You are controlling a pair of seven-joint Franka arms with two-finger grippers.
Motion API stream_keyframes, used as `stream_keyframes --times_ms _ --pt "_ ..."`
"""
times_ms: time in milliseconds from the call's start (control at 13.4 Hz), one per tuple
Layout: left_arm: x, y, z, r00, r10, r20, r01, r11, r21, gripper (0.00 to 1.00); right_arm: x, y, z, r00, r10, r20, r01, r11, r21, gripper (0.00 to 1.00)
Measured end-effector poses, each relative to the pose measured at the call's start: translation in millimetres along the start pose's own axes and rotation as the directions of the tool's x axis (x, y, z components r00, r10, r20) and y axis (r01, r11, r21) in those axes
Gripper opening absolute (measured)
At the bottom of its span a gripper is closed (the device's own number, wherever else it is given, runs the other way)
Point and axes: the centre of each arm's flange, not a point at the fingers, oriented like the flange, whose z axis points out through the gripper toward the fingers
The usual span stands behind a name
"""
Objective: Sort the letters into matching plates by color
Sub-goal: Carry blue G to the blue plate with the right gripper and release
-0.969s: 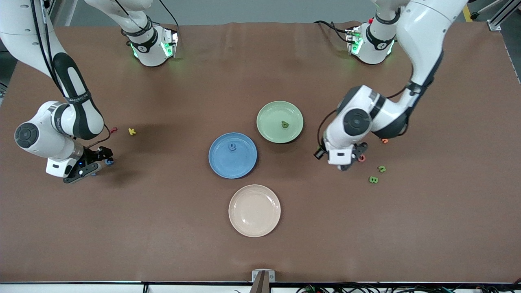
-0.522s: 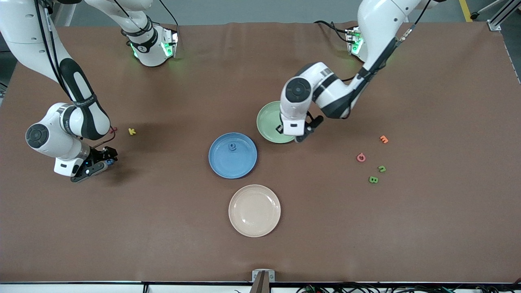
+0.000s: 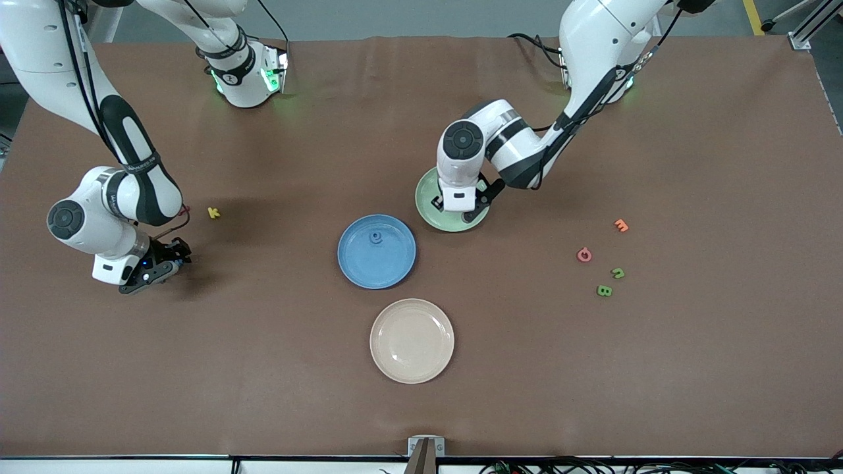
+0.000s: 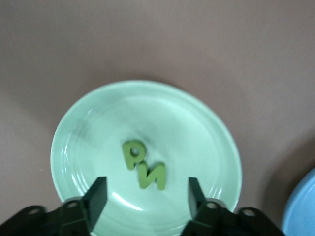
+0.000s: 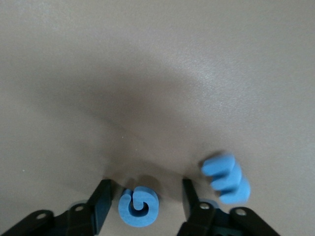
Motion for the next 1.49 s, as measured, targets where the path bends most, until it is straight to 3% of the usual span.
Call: stream_keyframes --times_ms 149,373,522,745,969,1193,1491 --pt "41 3 -17 0.999 0.002 -0.046 -0.003 1.0 -0.018 0.99 0 0 0 1.0 0.0 0.0 0.0 1.0 0.0 0.63" --pt "144 -10 -46 0.986 0.078 -0.146 -0.078 0.997 0.005 1.0 0 1 -1 1.0 0.0 -0.001 0.0 1.0 -0.001 0.59" --pt "220 -30 -56 0.975 0.143 -0.169 -0.141 0.99 0.025 1.0 0 1 -3 1.0 0.001 -0.004 -0.001 1.0 -0.004 0.39" --pt "312 -68 -60 0.967 0.194 -0.167 -0.189 0.981 0.05 1.0 1 1 -4 1.0 0.0 -0.004 0.0 1.0 -0.003 0.32" --pt "360 -94 -55 0.981 0.122 -0.149 -0.117 0.992 0.043 0.99 9 -4 -10 1.0 -0.008 0.011 0.008 1.0 0.015 0.32" --pt "397 -109 -48 0.988 -0.065 -0.137 0.064 0.998 -0.011 0.98 41 -23 -52 0.998 0.031 0.063 -0.035 0.998 0.06 0.32" --pt "413 -103 -31 0.94 -0.325 -0.103 0.314 0.943 -0.11 0.98 95 -61 -116 0.986 0.118 0.117 -0.127 0.989 0.073 0.32"
